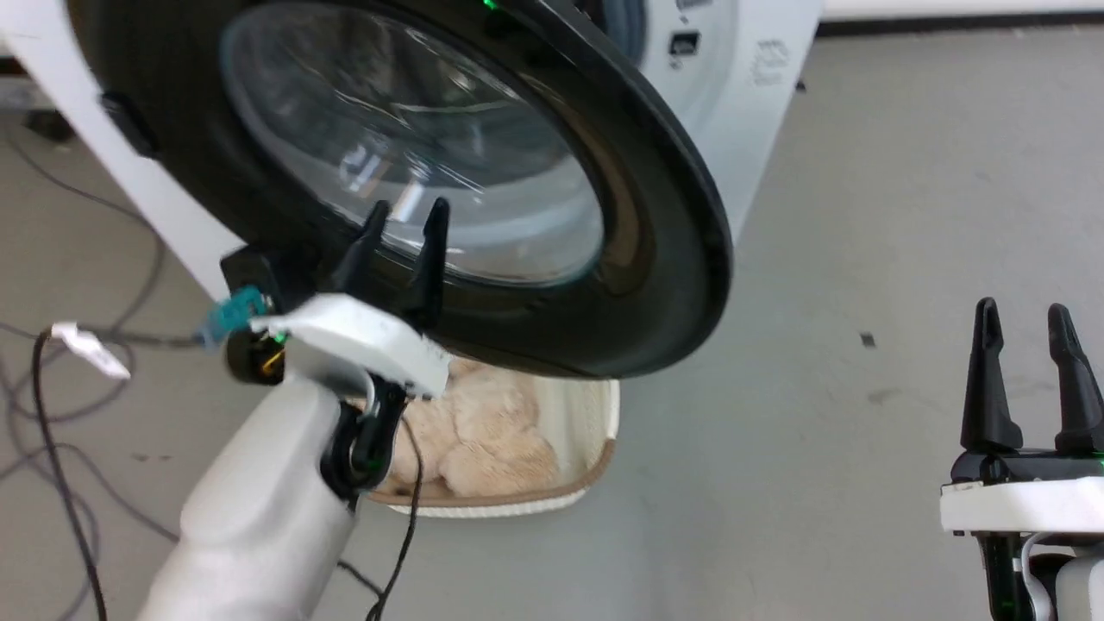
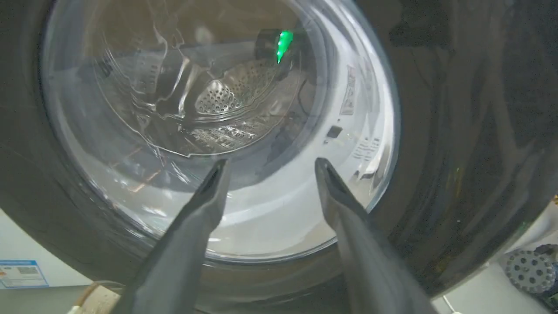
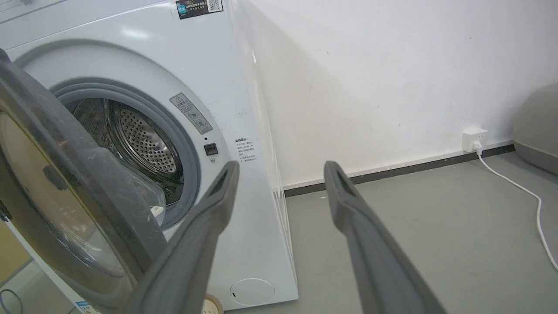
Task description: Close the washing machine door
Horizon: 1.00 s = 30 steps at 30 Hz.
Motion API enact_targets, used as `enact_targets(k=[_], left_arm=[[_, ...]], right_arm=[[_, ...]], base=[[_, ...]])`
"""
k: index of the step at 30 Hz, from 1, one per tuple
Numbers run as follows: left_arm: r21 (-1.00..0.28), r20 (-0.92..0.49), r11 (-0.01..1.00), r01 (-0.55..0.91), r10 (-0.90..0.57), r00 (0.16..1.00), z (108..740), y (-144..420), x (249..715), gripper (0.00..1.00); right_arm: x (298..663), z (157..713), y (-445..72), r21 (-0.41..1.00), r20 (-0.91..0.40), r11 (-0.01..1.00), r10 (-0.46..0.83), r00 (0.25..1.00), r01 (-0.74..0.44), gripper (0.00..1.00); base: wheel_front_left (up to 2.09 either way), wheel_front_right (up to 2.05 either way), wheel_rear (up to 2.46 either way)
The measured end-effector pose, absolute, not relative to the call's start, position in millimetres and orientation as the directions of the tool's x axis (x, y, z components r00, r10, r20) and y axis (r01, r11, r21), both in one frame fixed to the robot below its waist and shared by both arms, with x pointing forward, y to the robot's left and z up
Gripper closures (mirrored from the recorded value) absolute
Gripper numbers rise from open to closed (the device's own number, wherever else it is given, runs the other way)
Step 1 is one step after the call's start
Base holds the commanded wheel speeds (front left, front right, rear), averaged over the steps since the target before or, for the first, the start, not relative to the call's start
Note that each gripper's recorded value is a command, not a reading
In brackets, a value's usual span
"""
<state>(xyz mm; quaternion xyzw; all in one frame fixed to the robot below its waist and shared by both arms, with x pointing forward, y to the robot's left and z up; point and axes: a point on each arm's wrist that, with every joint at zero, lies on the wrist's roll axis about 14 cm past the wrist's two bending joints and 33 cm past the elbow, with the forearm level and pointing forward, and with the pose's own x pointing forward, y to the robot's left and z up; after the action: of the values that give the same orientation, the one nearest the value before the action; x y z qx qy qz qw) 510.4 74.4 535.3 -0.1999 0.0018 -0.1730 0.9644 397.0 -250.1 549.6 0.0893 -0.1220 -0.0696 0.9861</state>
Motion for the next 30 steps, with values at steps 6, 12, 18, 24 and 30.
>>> enact_targets(k=[6, 12, 18, 24, 30], left_arm=[[-0.124, 0.211, 0.975, 0.185, -0.156, 0.965, 575.3, 126.3, 480.2, 0.0], [-0.025, 0.346, 1.0, 0.01, -0.001, 0.938, 611.8, 172.2, 445.4, 0.0], [0.052, 0.373, 0.994, -0.101, 0.075, 0.925, 611.4, 198.6, 417.0, 0.0], [0.042, 0.321, 0.991, -0.124, 0.104, 0.941, 590.2, 207.7, 401.9, 0.0], [0.023, 0.278, 0.985, -0.171, 0.158, 0.947, 574.5, 222.6, 391.9, 0.0]], right_arm=[[398.5, 579.6, -231.6, 0.138, 0.313, 0.989, -0.097, 0.945, 0.055, 0.0], [404.7, 615.1, -209.7, 0.085, 0.41, 0.996, -0.028, 0.911, -0.008, 0.0], [414.8, 656.9, -180.2, 0.023, 0.52, 0.996, 0.057, 0.852, -0.081, 0.59], [418.9, 683.5, -130.6, -0.046, 0.582, 0.972, 0.215, 0.784, -0.232, 1.0], [415.1, 690.1, -85.7, -0.12, 0.583, 0.91, 0.388, 0.714, -0.397, 1.0]], base=[[0.0, 0.0, 0.0], [0.0, 0.0, 0.0], [0.0, 0.0, 0.0], [0.0, 0.0, 0.0], [0.0, 0.0, 0.0]])
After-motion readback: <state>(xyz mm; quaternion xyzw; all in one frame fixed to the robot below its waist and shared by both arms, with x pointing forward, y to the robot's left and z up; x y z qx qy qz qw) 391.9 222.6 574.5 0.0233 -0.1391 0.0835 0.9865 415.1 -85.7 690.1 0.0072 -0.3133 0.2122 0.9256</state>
